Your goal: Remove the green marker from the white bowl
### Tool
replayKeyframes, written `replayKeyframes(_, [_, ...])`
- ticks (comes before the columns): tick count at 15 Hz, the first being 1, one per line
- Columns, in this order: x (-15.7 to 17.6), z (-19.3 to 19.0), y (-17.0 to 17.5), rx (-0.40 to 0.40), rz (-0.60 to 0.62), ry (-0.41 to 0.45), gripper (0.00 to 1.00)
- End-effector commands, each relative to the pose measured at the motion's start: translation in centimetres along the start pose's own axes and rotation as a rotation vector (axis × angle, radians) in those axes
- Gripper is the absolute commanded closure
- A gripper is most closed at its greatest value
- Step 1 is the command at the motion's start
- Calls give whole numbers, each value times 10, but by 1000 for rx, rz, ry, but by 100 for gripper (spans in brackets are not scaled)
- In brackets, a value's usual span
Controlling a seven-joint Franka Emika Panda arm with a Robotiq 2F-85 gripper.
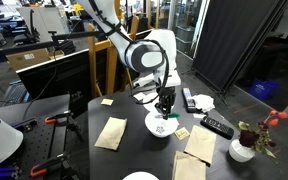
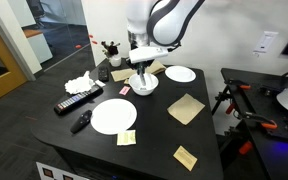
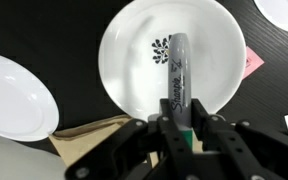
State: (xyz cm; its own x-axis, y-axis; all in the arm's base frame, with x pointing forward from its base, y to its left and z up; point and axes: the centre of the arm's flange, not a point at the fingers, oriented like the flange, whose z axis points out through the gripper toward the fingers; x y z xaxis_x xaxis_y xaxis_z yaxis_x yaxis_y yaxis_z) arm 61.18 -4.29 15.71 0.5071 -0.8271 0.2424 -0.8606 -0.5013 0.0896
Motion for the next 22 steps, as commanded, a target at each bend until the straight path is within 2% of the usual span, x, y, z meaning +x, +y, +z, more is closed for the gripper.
replayKeyframes(1, [-9, -58, 34, 30, -20, 2, 94])
replayKeyframes(5, [-3, -98, 56, 75, -104, -21, 94])
replayKeyframes(8, [5, -121, 74, 101, -227, -55, 94])
replayKeyframes(12, [19, -136, 110, 77, -393, -118, 94])
replayKeyframes(16, [31, -132, 145, 58, -541, -181, 94])
replayKeyframes(22, [33, -104, 170, 60, -852, -178, 94])
